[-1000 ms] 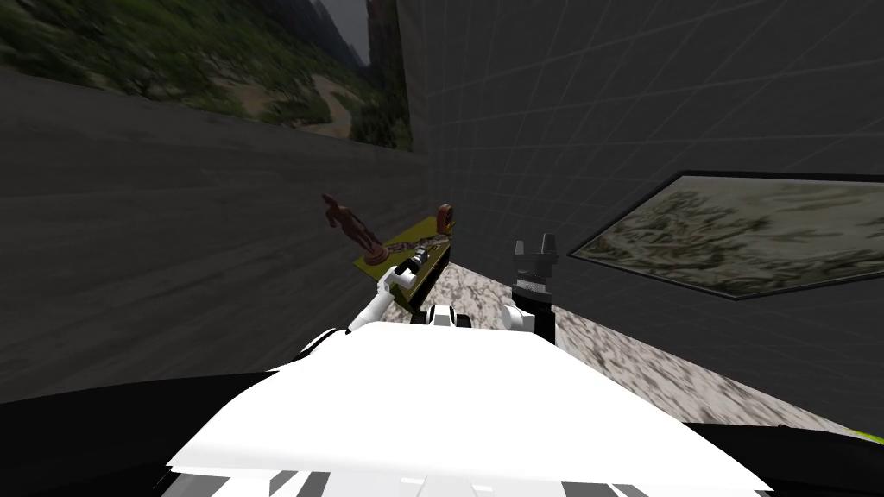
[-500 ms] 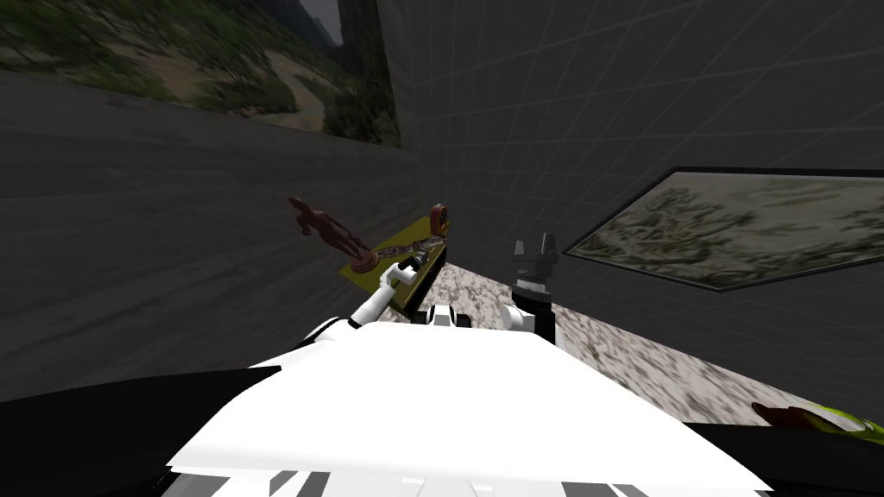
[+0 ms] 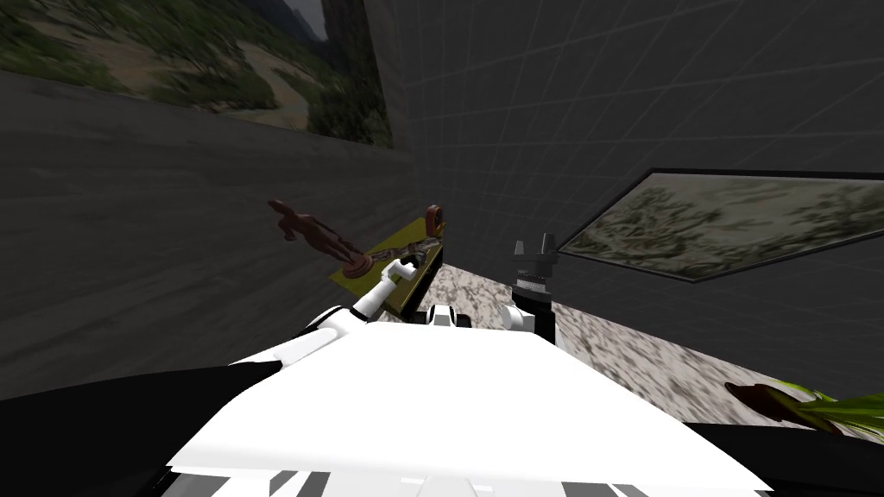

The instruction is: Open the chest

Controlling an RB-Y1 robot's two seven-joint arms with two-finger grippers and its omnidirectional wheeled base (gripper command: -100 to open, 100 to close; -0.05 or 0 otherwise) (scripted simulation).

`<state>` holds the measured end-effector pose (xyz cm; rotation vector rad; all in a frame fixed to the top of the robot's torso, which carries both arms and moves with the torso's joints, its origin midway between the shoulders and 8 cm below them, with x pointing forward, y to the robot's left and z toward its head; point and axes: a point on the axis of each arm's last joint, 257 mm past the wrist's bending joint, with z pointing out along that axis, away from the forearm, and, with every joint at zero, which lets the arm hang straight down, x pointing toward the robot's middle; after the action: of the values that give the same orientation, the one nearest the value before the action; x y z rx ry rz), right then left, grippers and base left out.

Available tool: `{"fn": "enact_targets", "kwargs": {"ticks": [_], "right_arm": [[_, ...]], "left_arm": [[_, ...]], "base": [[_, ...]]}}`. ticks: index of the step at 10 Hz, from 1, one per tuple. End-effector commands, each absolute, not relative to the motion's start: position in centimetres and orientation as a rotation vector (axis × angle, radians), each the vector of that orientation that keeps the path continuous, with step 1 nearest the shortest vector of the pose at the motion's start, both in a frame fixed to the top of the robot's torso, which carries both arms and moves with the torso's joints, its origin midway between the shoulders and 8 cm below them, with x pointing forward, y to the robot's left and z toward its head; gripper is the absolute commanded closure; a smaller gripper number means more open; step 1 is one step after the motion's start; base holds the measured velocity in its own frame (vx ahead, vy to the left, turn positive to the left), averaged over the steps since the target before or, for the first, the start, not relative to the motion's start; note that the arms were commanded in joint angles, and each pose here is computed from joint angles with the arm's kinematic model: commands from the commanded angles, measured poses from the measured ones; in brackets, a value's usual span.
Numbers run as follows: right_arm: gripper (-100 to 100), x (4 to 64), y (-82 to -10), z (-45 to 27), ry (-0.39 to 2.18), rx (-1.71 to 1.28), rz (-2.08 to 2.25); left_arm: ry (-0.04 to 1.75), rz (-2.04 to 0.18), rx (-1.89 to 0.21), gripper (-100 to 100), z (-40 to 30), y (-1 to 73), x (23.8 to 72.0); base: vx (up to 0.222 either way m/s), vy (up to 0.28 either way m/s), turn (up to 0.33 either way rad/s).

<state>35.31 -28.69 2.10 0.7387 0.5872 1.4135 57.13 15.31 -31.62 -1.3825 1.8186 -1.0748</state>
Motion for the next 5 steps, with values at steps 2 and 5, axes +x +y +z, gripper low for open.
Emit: {"fn": "enact_targets", "kwargs": {"ticks": [2,5], "right_arm": [[0,35.3,-28.7,2.1,0.587,0.739,1.414],[0,35.3,-28.7,2.1,0.587,0.739,1.414]], "left_arm": [[1.884,-0.936,-1.448,-100,-33.8,17.6,57.5],[1.917,-0.833,-1.494,-100,-34.9,19.6,57.8]], "base": [[0.036,-0.012,-0.101],[0.038,-0.01,-0.082]]}}
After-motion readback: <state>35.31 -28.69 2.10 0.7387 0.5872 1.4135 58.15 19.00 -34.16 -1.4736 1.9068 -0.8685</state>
